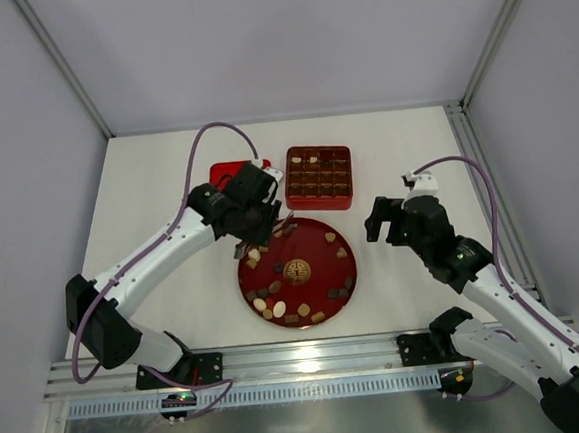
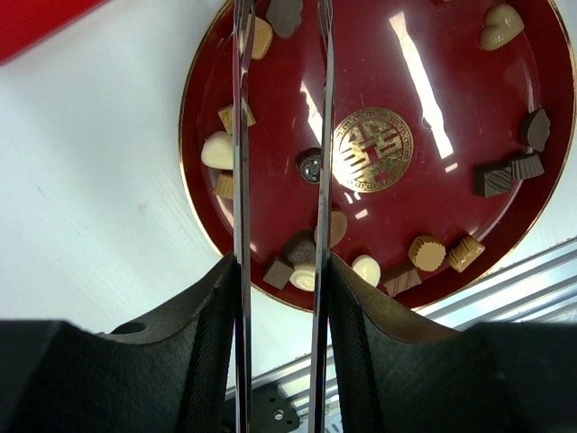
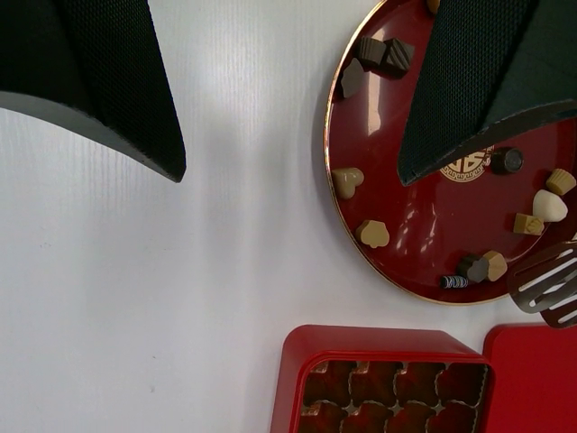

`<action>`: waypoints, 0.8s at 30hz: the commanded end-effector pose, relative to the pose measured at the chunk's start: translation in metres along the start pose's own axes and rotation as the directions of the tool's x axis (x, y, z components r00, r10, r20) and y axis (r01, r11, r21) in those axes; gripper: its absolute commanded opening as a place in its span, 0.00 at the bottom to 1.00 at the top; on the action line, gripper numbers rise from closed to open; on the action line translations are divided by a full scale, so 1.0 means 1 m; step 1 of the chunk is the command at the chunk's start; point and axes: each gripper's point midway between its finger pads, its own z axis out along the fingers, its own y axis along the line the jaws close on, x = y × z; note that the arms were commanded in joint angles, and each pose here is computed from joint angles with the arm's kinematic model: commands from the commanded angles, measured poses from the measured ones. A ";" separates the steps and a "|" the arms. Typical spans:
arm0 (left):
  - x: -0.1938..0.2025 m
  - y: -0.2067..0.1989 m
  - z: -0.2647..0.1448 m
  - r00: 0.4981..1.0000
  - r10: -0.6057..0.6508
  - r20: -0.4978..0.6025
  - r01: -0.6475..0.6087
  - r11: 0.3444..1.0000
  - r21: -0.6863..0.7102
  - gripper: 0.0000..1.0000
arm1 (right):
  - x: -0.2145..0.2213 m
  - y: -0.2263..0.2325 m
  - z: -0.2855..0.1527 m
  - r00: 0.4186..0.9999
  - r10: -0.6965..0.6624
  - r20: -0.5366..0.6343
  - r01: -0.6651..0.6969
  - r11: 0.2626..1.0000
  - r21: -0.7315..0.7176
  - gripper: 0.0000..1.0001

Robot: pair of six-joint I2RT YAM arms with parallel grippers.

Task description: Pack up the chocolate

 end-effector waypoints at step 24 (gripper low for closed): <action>-0.006 -0.009 0.037 0.999 0.032 -0.018 -0.031 0.999 0.018 0.41 | -0.003 0.001 0.005 1.000 0.019 0.022 -0.019 1.000 -0.001 1.00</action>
